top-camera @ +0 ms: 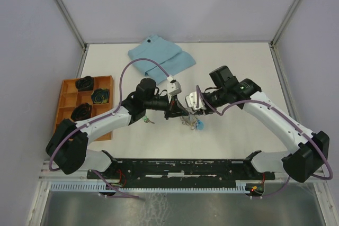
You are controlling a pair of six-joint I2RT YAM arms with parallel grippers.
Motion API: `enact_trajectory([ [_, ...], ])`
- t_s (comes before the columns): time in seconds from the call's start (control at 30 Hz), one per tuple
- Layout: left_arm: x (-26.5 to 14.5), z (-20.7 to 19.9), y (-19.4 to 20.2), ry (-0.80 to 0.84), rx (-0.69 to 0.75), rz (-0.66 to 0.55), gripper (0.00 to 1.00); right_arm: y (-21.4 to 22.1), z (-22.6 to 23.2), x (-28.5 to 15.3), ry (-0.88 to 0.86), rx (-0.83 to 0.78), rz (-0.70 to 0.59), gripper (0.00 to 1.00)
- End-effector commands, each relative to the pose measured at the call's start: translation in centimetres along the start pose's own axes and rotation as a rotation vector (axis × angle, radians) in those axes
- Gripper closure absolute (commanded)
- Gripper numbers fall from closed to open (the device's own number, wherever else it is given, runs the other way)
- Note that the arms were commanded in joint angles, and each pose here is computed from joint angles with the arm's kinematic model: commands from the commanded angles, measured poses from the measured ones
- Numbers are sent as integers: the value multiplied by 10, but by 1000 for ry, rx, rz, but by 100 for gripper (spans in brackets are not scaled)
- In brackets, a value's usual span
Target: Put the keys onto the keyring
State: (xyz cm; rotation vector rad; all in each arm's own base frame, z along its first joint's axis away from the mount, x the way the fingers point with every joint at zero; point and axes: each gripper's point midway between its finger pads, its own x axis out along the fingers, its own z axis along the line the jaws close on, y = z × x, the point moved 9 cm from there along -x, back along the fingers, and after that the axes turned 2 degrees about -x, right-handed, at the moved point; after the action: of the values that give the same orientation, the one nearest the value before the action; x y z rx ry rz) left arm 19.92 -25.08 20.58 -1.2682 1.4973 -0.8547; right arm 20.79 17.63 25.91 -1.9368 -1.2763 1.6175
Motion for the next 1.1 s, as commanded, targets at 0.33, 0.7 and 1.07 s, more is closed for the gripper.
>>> enact_trajectory([
  [0.33,-1,-4,-26,32,111,-55,97,-7,-7,4,-32,-51,-58,69],
  [0.7,0,-5,-26,36,114,-55,97,-2,-9,11,-37,-39,-60,71],
  [1.07,0,-5,-25,34,111,-53,97,2,-4,14,-78,-13,-47,76],
])
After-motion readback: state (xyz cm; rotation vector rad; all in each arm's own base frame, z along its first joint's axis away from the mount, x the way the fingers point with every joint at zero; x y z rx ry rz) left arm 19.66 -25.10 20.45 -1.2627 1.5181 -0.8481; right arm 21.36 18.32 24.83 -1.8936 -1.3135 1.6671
